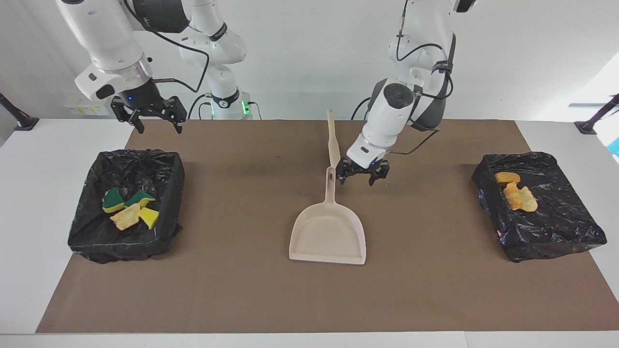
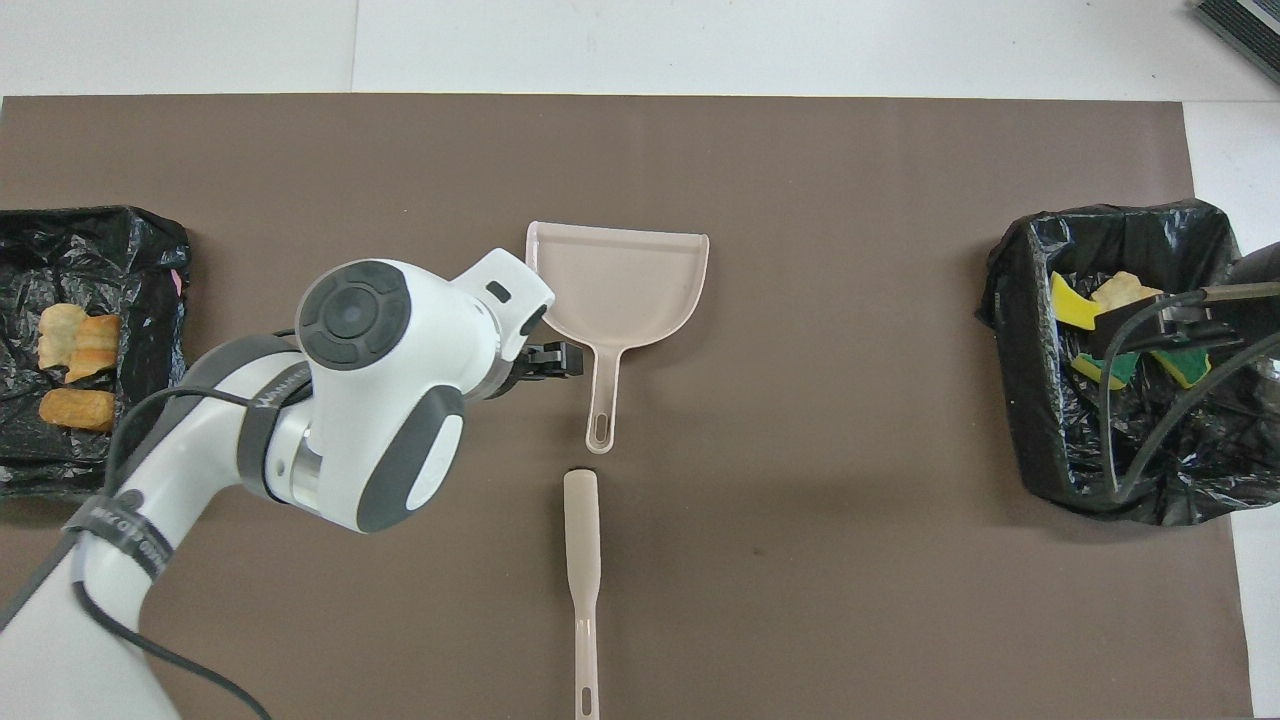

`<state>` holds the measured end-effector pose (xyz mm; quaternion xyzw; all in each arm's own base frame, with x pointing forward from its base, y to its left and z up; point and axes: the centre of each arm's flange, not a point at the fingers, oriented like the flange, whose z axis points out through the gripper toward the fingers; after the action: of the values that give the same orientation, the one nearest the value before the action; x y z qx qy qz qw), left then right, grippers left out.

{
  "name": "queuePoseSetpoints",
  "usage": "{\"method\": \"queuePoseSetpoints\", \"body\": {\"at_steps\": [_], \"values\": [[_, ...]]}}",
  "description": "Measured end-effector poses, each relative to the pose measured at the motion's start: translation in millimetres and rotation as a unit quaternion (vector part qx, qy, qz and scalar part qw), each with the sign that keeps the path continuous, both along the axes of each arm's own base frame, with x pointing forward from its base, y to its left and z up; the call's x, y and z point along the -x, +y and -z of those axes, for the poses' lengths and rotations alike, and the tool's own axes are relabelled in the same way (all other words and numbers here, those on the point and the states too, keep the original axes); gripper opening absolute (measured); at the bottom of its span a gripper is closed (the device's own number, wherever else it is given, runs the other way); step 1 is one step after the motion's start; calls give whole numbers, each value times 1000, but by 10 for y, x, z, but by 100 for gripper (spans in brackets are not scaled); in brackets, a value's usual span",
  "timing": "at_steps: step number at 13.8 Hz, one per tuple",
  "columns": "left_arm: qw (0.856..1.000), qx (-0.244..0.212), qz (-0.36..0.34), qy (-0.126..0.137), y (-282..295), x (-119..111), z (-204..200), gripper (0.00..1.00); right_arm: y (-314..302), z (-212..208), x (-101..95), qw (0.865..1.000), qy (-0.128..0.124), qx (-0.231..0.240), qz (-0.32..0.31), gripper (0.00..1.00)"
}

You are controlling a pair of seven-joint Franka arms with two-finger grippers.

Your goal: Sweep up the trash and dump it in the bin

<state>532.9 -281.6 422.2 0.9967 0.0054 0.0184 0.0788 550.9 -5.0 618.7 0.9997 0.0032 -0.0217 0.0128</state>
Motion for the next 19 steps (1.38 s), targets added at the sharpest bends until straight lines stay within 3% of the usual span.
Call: {"method": "queuePoseSetpoints", "body": {"at_steps": [2, 6, 10, 14, 19], "values": [[1000, -5, -6, 5, 422, -80, -221, 100, 0, 0, 0, 1000, 0, 0, 0, 100], [998, -21, 29, 53, 1462, -107, -476, 100, 0, 0, 0, 1000, 0, 0, 0, 100], [997, -32, 47, 52, 2281, -113, -766, 100, 0, 0, 0, 1000, 0, 0, 0, 100], [996, -55, 52, 51, 2416, -62, -1483, 100, 0, 1, 0, 1000, 0, 0, 0, 100], [995, -67, 50, 47, 2484, 208, -2228, 100, 0, 1, 0, 1000, 0, 0, 0, 100]]}}
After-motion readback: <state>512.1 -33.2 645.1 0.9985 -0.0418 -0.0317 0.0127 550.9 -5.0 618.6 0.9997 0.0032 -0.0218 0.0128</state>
